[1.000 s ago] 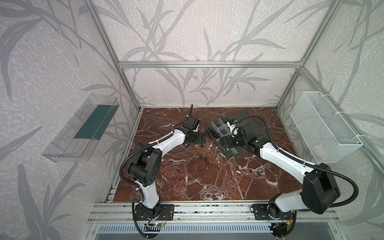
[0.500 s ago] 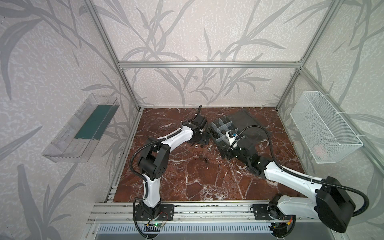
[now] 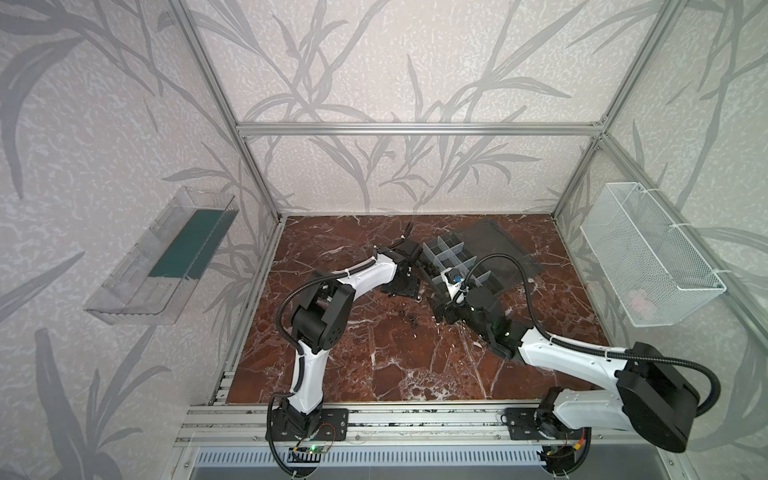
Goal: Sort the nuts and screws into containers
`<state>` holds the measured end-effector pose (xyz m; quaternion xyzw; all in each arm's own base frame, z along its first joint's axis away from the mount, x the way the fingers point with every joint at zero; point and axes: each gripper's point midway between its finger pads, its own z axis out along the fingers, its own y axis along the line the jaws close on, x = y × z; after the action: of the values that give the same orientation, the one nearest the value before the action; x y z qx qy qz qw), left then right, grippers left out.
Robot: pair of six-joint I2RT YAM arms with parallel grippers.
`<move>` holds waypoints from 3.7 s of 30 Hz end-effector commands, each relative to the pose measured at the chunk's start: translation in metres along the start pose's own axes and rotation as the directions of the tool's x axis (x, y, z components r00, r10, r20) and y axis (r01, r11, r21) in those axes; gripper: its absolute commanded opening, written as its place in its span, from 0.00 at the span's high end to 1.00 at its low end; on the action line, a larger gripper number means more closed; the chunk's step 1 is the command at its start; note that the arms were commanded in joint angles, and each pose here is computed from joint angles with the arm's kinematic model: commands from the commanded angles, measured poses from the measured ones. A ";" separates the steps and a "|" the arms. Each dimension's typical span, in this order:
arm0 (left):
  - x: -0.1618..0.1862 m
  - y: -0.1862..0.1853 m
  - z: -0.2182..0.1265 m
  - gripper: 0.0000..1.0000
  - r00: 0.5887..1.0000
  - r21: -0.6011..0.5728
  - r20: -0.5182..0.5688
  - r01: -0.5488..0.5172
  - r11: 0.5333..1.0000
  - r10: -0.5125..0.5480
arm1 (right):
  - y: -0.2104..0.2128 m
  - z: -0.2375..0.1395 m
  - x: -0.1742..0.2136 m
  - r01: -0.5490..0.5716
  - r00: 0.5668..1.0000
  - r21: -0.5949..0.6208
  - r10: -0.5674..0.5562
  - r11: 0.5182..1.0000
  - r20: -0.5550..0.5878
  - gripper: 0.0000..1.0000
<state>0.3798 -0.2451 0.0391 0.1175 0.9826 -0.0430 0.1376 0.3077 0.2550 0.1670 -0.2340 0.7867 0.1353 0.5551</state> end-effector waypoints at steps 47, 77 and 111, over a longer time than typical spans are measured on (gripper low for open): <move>0.003 0.031 0.038 0.62 0.995 -0.051 -0.056 0.080 0.995 -0.083 | -0.005 -0.007 -0.016 -0.087 0.992 0.023 0.084 0.996 0.090 0.01; 0.004 0.020 0.039 0.86 0.996 -0.018 -0.074 0.052 0.998 -0.053 | -0.007 -0.010 -0.019 -0.106 0.990 0.026 0.103 0.994 0.093 0.01; -0.090 -0.072 -0.061 0.89 0.975 0.205 0.220 -0.045 0.978 -0.001 | -0.077 -0.035 -0.016 -0.276 0.958 0.216 0.248 0.937 0.145 0.01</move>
<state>0.4318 -0.3204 0.1429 0.1327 0.9432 -0.1692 0.2533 0.3236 0.1885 0.1949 -0.0810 0.7882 0.1273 0.5967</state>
